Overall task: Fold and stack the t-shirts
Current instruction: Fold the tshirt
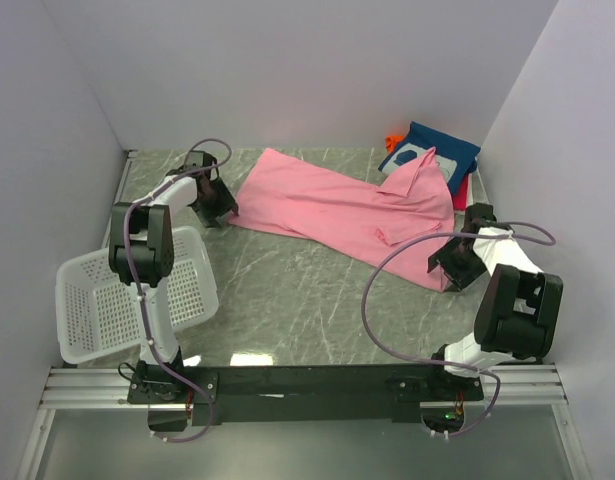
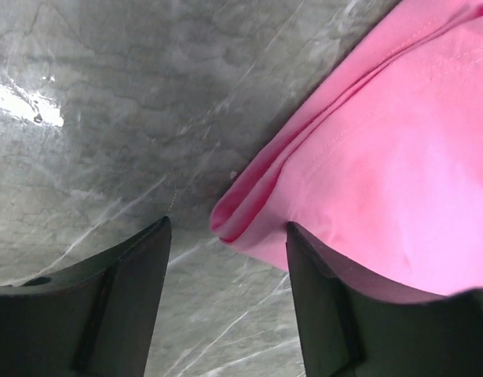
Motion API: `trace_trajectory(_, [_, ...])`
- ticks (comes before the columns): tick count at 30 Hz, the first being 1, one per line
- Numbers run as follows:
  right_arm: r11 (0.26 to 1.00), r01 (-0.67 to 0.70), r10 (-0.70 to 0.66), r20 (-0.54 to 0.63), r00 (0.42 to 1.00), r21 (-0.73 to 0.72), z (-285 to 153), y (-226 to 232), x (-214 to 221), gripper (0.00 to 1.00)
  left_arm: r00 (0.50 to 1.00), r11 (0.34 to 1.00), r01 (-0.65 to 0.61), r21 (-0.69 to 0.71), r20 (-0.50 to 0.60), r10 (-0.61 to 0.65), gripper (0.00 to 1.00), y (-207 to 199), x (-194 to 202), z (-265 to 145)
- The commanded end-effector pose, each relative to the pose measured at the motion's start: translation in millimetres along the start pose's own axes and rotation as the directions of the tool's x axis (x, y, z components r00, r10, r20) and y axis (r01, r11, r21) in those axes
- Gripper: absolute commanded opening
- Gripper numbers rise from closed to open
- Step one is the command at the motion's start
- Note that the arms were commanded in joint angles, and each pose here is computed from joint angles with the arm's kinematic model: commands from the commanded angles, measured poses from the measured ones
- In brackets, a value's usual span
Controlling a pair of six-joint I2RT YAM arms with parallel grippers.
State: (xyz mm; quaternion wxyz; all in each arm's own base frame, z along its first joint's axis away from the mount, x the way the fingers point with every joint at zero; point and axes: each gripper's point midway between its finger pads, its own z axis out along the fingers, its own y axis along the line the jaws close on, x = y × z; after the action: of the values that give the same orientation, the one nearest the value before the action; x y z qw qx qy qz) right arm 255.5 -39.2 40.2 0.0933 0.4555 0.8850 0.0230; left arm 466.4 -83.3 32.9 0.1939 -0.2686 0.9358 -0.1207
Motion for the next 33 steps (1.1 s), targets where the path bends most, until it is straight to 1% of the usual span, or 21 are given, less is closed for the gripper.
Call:
trace_trajectory(1, [0.999,-0.014,0.016,0.062,0.998,-0.031,-6.7,0.1,-12.6,0.69,0.999,0.999,-0.006,0.042,0.032,0.005,0.65,-6.9,-5.3,-13.1])
trace_trajectory(6, [0.999,-0.019,0.020,0.052,0.998,-0.030,-3.3,-4.9,-11.5,0.68,1.000,0.998,0.004,0.056,0.026,-0.005,0.59,-8.5,-3.6,-7.5])
trace_trajectory(9, [0.999,-0.014,0.015,0.045,0.999,-0.030,0.3,-5.8,-9.3,0.67,1.000,0.998,0.009,0.060,0.028,-0.011,0.52,-10.5,-5.8,-4.6])
trace_trajectory(12, [0.999,-0.012,0.014,0.038,0.999,-0.032,5.6,-6.5,-8.3,0.65,1.000,0.998,0.012,0.066,0.026,-0.014,0.46,-12.4,-6.8,-1.2])
trace_trajectory(13, [1.000,-0.013,0.013,0.030,0.999,-0.027,8.3,-7.0,-7.3,0.62,1.000,0.998,0.012,0.066,0.026,-0.014,0.43,-12.6,-7.2,-0.6])
trace_trajectory(15, [1.000,-0.011,0.012,0.029,1.000,-0.026,10.8,-6.7,-7.7,0.59,1.000,0.998,0.012,0.067,0.020,-0.014,0.42,-13.7,-7.7,2.5])
trace_trajectory(16, [1.000,-0.010,0.010,0.025,1.000,-0.021,12.6,-7.4,-7.4,0.54,1.000,0.998,0.014,0.066,0.019,-0.015,0.41,-13.7,-7.7,3.2])
trace_trajectory(18, [1.000,-0.012,0.012,0.023,1.000,-0.014,15.1,-8.6,-7.1,0.49,1.000,0.998,0.014,0.065,0.018,-0.015,0.37,-13.8,-8.4,7.3])
trace_trajectory(19, [1.000,-0.010,0.011,0.019,1.000,-0.009,17.1,-9.1,-6.3,0.44,1.000,0.998,0.016,0.066,0.016,-0.017,0.34,-13.9,-8.3,9.1])
trace_trajectory(20, [1.000,-0.010,0.010,0.020,1.000,-0.007,17.6,-9.3,-7.2,0.42,1.000,0.998,0.015,0.068,0.019,-0.017,0.32,-15.7,-10.5,9.1])
trace_trajectory(21, [1.000,-0.012,0.012,0.019,1.000,-0.007,19.0,-9.3,-7.2,0.37,1.000,0.998,0.017,0.062,0.013,-0.017,0.28,-14.1,-9.4,12.5])
trace_trajectory(23, [1.000,-0.010,0.010,0.019,1.000,-0.007,19.5,-8.8,-7.9,0.32,1.000,0.998,0.017,0.066,0.019,-0.018,0.22,-16.5,-12.6,14.5])
trace_trajectory(24, [1.000,-0.010,0.010,0.016,1.000,-0.006,20.6,-8.3,-8.2,0.26,1.000,0.998,0.019,0.064,0.017,-0.020,0.17,-15.5,-13.0,17.3])
trace_trajectory(26, [1.000,-0.007,0.007,0.014,1.000,-0.003,21.2,-8.2,-8.9,0.21,0.999,0.997,0.017,0.071,0.025,-0.019,0.11,-18.6,-17.1,18.9])
trace_trajectory(27, [1.000,-0.006,0.006,0.016,1.000,0.000,20.8,-8.0,-10.2,0.18,1.000,0.998,0.018,0.066,0.019,-0.020,0.04,-17.5,-16.3,22.6])
trace_trajectory(28, [1.000,-0.001,0.001,0.013,1.000,0.004,21.2,-8.5,-10.2,0.11,1.000,0.998,0.020,0.065,0.020,-0.021,0.00,-17.4,-17.5,23.4])
trace_trajectory(30, [1.000,0.005,-0.005,0.018,1.000,0.012,19.6,-8.9,-12.6,0.05,1.000,0.997,0.019,0.068,0.022,-0.021,0.00,-18.4,-20.0,25.9])
trace_trajectory(31, [1.000,0.011,-0.011,0.018,1.000,0.020,18.7,-10.3,-12.8,0.00,0.999,0.998,0.018,0.067,0.029,-0.020,0.00,-18.0,-22.1,25.9])
trace_trajectory(33, [0.999,0.015,-0.016,0.024,1.000,0.029,13.3,-11.9,-14.8,0.00,0.998,0.998,0.019,0.067,0.052,-0.022,0.00,-17.1,-27.9,22.7])
